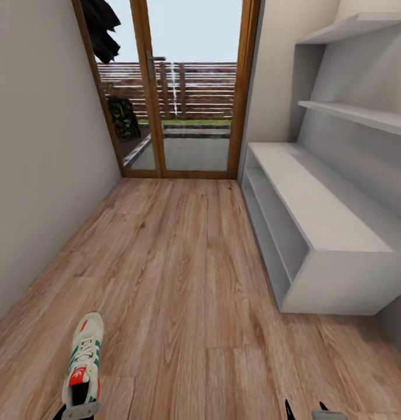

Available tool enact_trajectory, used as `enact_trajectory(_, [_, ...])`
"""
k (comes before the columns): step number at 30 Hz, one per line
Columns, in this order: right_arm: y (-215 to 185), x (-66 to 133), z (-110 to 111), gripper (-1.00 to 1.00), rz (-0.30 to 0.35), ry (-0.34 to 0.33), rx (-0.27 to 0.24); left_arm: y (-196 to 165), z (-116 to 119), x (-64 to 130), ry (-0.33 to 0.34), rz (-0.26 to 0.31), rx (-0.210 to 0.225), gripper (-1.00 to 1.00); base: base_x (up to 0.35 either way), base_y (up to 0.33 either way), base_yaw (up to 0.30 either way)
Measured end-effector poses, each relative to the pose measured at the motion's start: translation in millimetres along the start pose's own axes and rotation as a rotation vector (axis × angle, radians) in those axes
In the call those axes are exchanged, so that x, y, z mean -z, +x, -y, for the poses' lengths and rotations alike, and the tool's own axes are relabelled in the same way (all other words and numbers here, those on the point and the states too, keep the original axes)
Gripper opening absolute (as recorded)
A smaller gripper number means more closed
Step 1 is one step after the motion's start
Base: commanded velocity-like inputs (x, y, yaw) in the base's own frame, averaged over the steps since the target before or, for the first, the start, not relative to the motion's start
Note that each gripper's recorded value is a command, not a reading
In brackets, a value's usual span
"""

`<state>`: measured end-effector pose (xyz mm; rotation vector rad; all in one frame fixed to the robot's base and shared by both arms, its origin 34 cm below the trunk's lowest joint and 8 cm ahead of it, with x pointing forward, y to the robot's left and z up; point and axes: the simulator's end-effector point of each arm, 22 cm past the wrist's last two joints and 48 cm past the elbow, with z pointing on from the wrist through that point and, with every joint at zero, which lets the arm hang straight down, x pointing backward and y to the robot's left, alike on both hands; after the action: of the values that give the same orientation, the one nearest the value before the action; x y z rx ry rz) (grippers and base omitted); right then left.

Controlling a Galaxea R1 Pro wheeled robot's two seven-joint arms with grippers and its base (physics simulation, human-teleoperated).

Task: Pick up the two gym shoes and the two sandals from the corridor floor and place them onto the hallstand (shoe rack) in the corridor, making sure they are on the rack and not on the floor. Arrange them so the two gym shoes are next to each other and the two sandals are next to each other.

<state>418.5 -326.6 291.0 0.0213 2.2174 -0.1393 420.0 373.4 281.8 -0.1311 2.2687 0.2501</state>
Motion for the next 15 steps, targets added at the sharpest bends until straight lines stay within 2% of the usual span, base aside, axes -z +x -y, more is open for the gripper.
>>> enact_trajectory(11, [0.1,0.1,0.0,1.00,0.000,0.000,0.000,0.2,0.0,0.1,0.000,-0.001,0.000,-1.00,0.340,-0.081,0.001])
enact_trajectory(15, [0.1,0.1,-0.2,1.00,0.000,0.000,0.000,0.3,-0.1,0.1,0.000,-0.001,0.000,-1.00,0.340,-0.075,0.110])
